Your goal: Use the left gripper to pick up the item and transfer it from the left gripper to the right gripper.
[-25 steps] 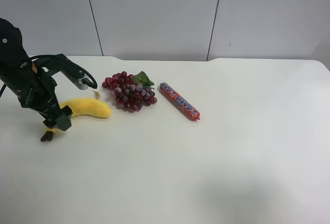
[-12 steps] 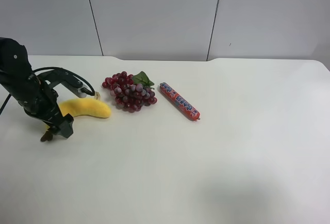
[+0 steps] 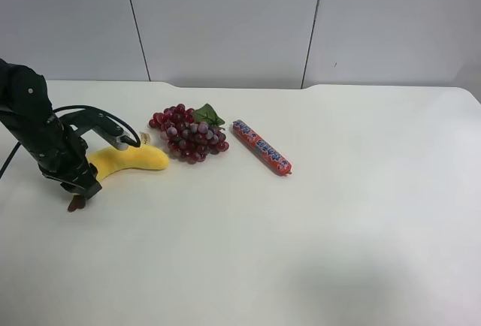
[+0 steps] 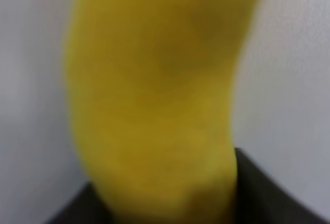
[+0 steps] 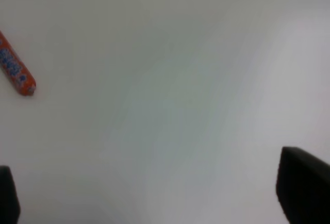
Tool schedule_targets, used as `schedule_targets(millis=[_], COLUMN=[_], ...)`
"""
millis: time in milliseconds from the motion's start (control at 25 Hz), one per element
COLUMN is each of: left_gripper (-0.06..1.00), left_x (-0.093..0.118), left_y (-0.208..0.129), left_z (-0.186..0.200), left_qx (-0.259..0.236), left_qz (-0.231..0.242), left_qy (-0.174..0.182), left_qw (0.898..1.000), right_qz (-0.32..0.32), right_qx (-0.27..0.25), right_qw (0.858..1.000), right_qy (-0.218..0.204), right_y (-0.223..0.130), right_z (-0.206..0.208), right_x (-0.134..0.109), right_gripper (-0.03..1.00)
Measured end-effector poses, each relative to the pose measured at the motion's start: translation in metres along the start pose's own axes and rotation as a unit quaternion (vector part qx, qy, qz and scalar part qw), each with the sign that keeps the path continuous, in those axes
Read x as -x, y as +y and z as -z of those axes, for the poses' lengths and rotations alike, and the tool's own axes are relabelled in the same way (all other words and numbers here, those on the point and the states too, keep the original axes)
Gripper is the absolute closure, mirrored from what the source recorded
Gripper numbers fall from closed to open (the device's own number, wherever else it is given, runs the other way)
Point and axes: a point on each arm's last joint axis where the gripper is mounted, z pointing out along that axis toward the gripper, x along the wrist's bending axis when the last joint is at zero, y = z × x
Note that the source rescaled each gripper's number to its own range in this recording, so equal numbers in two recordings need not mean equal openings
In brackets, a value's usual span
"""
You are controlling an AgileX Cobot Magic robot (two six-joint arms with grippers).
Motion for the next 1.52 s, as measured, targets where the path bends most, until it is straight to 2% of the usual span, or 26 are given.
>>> schedule_targets(millis=[80, 120, 360, 480, 640, 760, 880, 1080, 1280, 1520], left_gripper=[0.92, 0.94, 0.94, 0.94, 0.94, 0.94, 0.94, 0.94, 0.94, 0.94], left_x=[0.0, 0.0, -0.003, -0.004, -0.006, 0.0, 0.017, 0.058, 0.113, 0.163], left_y=[0.0, 0.0, 0.004, 0.006, 0.01, 0.019, 0.03, 0.047, 0.06, 0.068], left_z=[0.0, 0.0, 0.025, 0.058, 0.109, 0.153, 0.183, 0.204, 0.2, 0.183], left_qx=[0.0, 0.001, 0.03, 0.059, 0.085, 0.111, 0.112, 0.089, 0.07, 0.039], left_qz=[-0.001, -0.001, 0.0, 0.004, 0.017, 0.004, -0.012, -0.033, -0.09, -0.14], left_qy=[0.001, 0.001, 0.018, 0.034, 0.038, 0.046, 0.039, 0.012, -0.022, -0.047], left_qw=[1.0, 1.0, 0.999, 0.998, 0.995, 0.993, 0.993, 0.995, 0.993, 0.988], right_qz=[0.0, 0.0, 0.0, 0.0, 0.0, 0.0, 0.0, 0.0, 0.0, 0.0], right_qx=[0.0, 0.0, 0.0, 0.0, 0.0, 0.0, 0.0, 0.0, 0.0, 0.0], right_qw=[1.0, 1.0, 1.0, 1.0, 1.0, 1.0, 1.0, 1.0, 1.0, 1.0], right_qy=[0.0, 0.0, 0.0, 0.0, 0.0, 0.0, 0.0, 0.0, 0.0, 0.0], right_y=[0.0, 0.0, 0.0, 0.0, 0.0, 0.0, 0.0, 0.0, 0.0, 0.0], right_z=[0.0, 0.0, 0.0, 0.0, 0.0, 0.0, 0.0, 0.0, 0.0, 0.0], right_x=[0.0, 0.0, 0.0, 0.0, 0.0, 0.0, 0.0, 0.0, 0.0, 0.0], right_gripper=[-0.03, -0.03, -0.03, -0.03, -0.03, -0.03, -0.03, -0.03, -0.03, -0.03])
